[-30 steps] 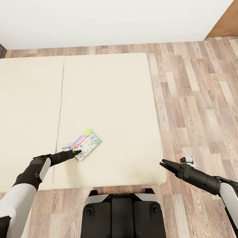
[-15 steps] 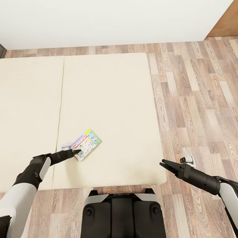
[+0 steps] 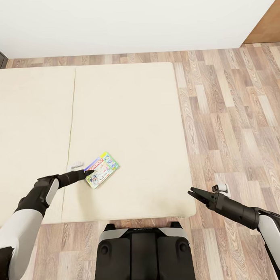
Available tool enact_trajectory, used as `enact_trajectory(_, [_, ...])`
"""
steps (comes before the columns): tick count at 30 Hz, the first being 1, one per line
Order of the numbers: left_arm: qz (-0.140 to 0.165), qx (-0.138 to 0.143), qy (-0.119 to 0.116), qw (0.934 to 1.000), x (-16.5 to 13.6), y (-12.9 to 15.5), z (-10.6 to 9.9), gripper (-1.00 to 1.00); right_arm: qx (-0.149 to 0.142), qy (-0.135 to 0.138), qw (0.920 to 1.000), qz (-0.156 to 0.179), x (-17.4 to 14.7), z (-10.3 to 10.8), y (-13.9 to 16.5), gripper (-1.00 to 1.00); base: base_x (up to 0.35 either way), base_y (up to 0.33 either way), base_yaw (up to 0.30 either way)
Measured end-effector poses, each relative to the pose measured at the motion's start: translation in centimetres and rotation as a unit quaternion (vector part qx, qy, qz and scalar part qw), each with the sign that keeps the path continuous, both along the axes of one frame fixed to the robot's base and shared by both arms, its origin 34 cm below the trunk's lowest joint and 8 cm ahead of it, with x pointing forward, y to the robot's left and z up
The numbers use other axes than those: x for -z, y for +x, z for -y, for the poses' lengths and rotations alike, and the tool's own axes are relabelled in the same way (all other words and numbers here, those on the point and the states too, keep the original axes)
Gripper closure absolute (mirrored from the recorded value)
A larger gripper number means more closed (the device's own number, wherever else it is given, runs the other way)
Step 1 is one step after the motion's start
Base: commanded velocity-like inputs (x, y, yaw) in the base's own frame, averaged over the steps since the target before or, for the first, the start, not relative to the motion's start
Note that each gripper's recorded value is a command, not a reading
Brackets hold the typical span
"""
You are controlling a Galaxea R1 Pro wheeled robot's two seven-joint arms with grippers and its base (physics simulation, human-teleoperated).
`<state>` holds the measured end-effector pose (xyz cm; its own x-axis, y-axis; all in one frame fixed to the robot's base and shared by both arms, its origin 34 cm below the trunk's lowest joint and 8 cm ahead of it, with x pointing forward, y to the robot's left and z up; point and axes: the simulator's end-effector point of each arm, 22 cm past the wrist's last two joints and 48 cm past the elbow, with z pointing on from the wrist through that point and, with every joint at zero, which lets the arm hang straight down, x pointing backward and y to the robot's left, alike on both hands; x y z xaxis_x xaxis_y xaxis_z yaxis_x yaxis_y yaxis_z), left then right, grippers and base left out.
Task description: Put all the toys in the child's room - the three board games (two on the bed and one on the table), the two jigsaw puzzles on the table, and the tennis ball on the table - inside the toy box on the table in the child's room.
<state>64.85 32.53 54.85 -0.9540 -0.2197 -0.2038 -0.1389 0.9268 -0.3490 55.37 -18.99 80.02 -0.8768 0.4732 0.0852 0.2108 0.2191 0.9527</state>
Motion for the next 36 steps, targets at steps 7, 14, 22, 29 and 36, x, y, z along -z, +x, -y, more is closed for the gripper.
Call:
enact_trajectory(7, [0.002, -0.001, 0.005, 1.0, 0.0, 0.5, -0.1, -1.0, 0.0, 0.001, 1.0, 0.0, 0.0, 0.0, 0.0, -1.0, 0.0, 0.0, 0.0])
enact_trajectory(14, [0.0, -0.001, 0.007, 1.0, 0.1, 0.4, -0.2, -1.0, -0.001, 0.001, 1.0, -0.001, 0.0, -0.1, 0.0, -1.0, 0.0, 0.0, 0.0])
enact_trajectory(22, [-0.003, -0.002, 0.008, 1.0, 0.4, 0.1, -0.3, -1.0, -0.001, 0.0, 1.0, -0.004, 0.3, -0.1, -0.2, -1.0, 0.0, 0.0, 0.0])
enact_trajectory(29, [-0.006, -0.003, 0.008, 0.9999, 0.8, -0.2, -0.2, -1.0, -0.001, 0.0, 1.0, -0.007, 0.6, -0.1, -0.3, -1.0, 0.0, 0.0, 0.0])
enact_trajectory(36, [-0.01, -0.003, 0.009, 0.9999, 1.2, -0.5, -0.3, -1.0, -0.001, 0.0, 0.9999, -0.011, 0.9, -0.1, -0.5, -1.0, 0.0, 0.0, 0.0])
